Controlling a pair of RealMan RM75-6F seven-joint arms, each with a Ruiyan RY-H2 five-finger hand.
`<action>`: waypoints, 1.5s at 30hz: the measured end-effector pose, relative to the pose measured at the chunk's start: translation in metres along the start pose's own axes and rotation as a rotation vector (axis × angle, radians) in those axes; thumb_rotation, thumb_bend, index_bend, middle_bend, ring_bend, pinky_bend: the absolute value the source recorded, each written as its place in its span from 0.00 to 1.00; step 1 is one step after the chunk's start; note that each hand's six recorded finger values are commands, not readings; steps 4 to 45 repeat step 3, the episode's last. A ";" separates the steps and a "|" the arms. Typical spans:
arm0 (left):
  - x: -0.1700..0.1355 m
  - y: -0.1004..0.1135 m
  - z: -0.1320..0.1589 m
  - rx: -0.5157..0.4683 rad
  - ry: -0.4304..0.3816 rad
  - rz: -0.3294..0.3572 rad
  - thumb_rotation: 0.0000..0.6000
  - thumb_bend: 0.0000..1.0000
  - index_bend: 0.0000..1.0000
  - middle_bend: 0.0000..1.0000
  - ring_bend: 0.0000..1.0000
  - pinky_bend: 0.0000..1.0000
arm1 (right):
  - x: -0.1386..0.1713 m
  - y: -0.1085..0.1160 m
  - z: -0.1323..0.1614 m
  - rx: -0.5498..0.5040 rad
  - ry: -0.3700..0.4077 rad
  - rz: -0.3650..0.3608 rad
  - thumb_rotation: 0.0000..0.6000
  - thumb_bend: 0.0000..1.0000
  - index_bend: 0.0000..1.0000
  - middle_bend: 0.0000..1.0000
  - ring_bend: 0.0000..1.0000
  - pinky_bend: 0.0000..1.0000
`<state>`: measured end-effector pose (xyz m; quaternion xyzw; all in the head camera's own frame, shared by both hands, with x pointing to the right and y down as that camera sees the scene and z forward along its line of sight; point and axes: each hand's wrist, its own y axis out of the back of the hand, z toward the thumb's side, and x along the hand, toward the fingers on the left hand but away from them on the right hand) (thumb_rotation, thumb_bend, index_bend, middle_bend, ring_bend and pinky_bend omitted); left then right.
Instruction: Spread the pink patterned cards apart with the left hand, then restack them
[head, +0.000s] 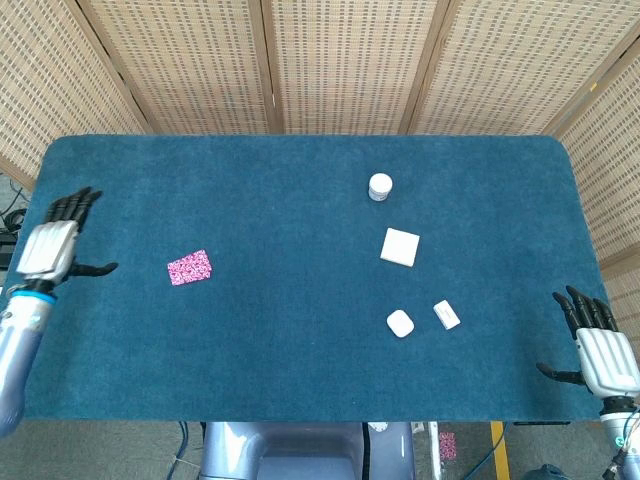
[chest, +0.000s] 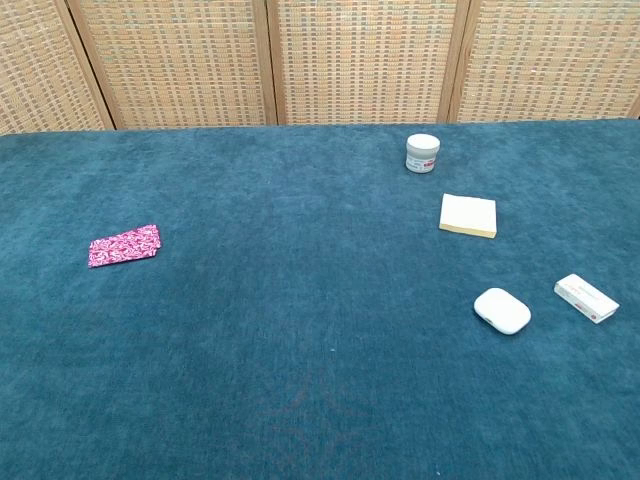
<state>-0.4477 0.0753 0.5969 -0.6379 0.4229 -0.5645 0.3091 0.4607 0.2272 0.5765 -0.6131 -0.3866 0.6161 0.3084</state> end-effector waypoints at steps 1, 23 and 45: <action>-0.009 0.005 -0.005 0.004 0.015 0.021 1.00 0.00 0.00 0.00 0.00 0.00 | 0.000 0.001 0.000 0.000 0.001 -0.006 1.00 0.00 0.00 0.00 0.00 0.00; -0.030 0.013 -0.016 0.013 0.050 0.062 1.00 0.00 0.00 0.00 0.00 0.00 | 0.001 0.004 0.000 0.000 0.002 -0.021 1.00 0.00 0.00 0.00 0.00 0.00; -0.030 0.013 -0.016 0.013 0.050 0.062 1.00 0.00 0.00 0.00 0.00 0.00 | 0.001 0.004 0.000 0.000 0.002 -0.021 1.00 0.00 0.00 0.00 0.00 0.00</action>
